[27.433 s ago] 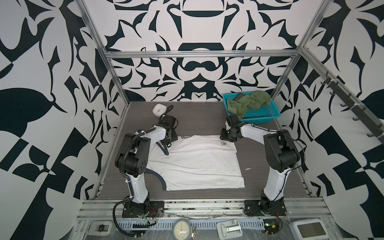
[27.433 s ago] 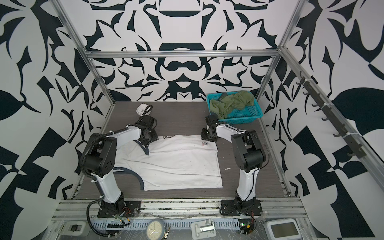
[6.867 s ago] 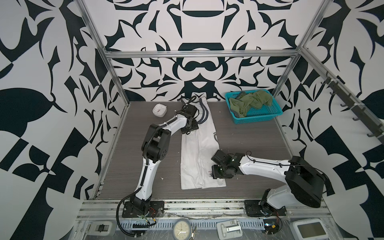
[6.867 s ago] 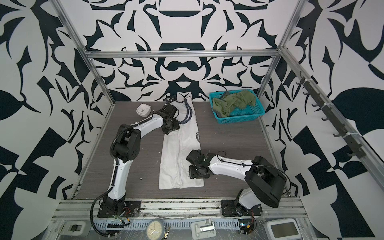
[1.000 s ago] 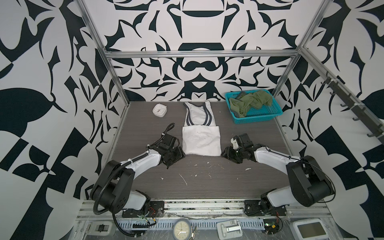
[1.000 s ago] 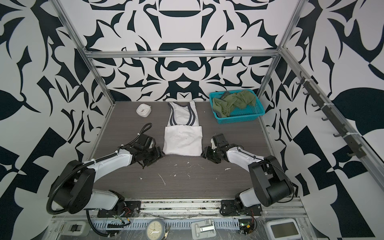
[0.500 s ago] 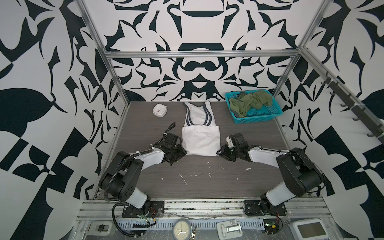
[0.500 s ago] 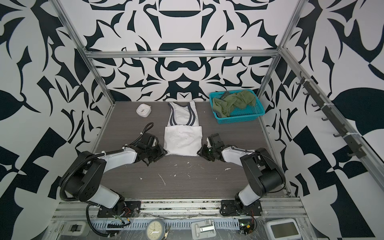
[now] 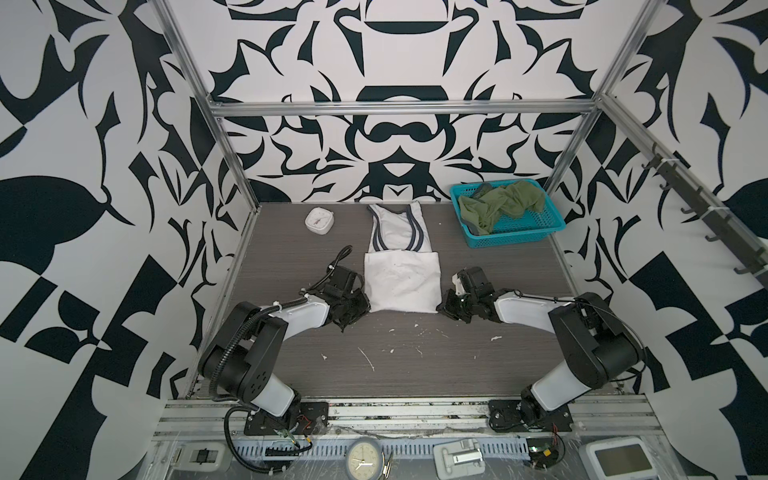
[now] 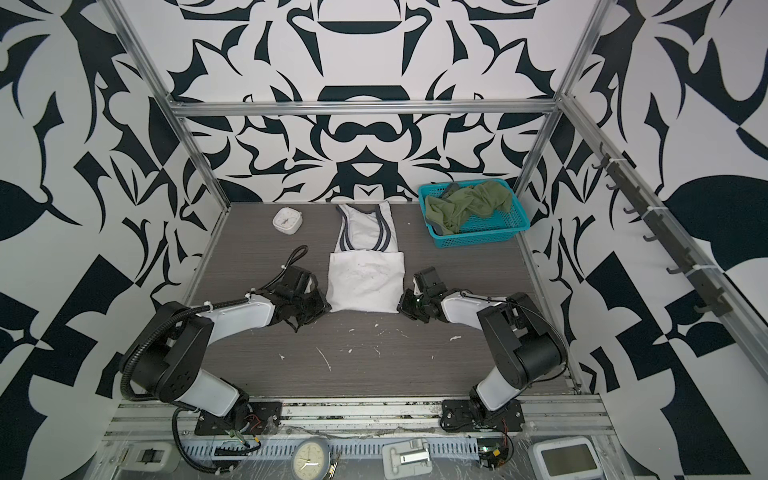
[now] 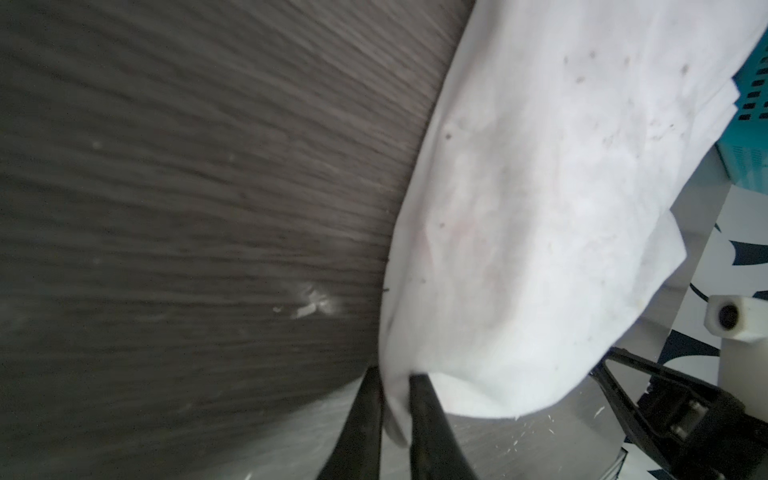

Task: Fold and stack the tank tops
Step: 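Grasp the nearer corners of the folded bundle with both grippers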

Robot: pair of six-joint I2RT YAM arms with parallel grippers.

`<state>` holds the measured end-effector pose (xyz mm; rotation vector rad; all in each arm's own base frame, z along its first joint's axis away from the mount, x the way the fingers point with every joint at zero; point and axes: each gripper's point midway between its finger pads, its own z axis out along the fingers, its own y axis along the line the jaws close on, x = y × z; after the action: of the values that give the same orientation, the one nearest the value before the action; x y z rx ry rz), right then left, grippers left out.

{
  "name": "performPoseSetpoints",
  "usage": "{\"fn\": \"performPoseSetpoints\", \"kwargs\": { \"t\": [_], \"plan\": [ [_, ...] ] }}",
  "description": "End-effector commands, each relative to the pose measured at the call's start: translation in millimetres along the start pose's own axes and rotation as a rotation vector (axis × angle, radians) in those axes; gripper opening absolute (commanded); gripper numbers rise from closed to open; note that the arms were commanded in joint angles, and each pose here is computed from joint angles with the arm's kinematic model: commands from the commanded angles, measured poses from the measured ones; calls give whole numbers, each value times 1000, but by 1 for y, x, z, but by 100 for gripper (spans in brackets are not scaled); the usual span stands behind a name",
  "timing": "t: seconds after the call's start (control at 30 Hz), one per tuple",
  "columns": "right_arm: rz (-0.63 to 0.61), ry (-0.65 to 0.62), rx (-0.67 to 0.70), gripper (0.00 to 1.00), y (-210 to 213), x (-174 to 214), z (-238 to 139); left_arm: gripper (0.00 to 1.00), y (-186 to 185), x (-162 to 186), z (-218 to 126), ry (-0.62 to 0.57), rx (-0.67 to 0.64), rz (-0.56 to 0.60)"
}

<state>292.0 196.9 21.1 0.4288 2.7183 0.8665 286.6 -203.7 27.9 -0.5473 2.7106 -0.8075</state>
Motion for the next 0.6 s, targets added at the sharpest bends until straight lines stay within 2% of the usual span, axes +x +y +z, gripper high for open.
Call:
{"fn": "performPoseSetpoints", "kwargs": {
  "t": [0.0,0.17,0.37,0.57],
  "plan": [
    [-28,-18,53,0,-4,-2,-10,10,2,-4,-4,-28,-17,-4],
    [-43,-22,72,0,-7,1,-17,0,1,-4,-8,-31,-15,-3],
    [-57,-28,88,0,-9,7,-30,0,0,2,-22,-46,-30,17],
    [-98,-22,90,0,-3,25,-54,0,-9,23,-61,-114,-54,91]
  ]
}}
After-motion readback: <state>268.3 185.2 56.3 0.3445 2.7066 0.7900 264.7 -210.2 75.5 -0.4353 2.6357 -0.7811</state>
